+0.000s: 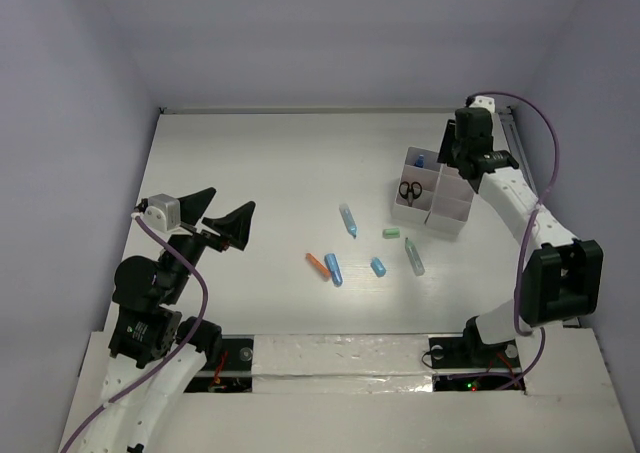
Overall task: Sort the stationery into containers
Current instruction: Place the pen in the storage box, then pick up the stationery from the center of the board.
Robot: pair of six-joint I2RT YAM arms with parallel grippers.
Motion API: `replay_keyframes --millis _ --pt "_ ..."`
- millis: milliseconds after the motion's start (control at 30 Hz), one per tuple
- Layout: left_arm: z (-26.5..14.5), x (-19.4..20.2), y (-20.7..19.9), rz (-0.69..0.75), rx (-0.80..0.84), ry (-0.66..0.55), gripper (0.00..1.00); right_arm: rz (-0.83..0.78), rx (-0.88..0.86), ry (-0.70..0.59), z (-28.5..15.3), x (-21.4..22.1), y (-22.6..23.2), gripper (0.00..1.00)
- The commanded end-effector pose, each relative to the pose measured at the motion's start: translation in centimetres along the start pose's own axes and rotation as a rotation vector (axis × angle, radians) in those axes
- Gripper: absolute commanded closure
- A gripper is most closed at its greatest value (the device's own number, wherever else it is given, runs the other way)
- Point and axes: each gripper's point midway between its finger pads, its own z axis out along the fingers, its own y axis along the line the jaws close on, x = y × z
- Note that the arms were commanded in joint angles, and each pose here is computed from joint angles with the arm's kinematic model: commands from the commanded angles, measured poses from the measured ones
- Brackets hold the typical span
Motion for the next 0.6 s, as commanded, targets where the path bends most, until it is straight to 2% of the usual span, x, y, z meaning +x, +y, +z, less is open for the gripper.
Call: replay_keyframes --millis 0,67,100,167,233,333,433,567 --pt "0.2 -1.9 -0.9 -0.001 0.035 -0.057 0.01 0.008 -0.185 -0.114 -3.2 -4.4 3.2 0.48" --pt "0.2 -1.9 -0.9 -0.001 0.035 -0.057 0.01 -0.057 -0.266 -0.078 -4.1 -3.1 5.7 0.47" --pt "0.3 -1.8 -0.9 -0.001 0.034 -0.054 0.01 -0.108 -0.357 -0.06 -5.5 -1.9 8.8 0.47" --pt "0.3 -1.8 -0.8 -0.001 0.032 -0.054 0.01 -0.187 -0.447 -0.011 -6.6 0.6 12.0 0.47" --pt "0.3 -1.8 -0.8 0.0 0.03 -0.053 0.01 -0.272 -0.606 0.044 -9.1 4.1 16.7 0.47" --pt "0.3 -1.9 -0.6 0.003 0.02 -0.056 0.01 -0.378 -0.75 0.114 -12.0 8.8 21.2 0.47" --pt "0.4 -1.8 -0.5 0.002 0.019 -0.052 0.01 -0.456 -0.821 0.189 -13.5 12.5 23.3 0.47" --pt "0.3 -1.9 -0.6 0.003 0.02 -0.056 0.01 -0.596 -0.866 0.284 -15.3 17.3 25.2 0.41"
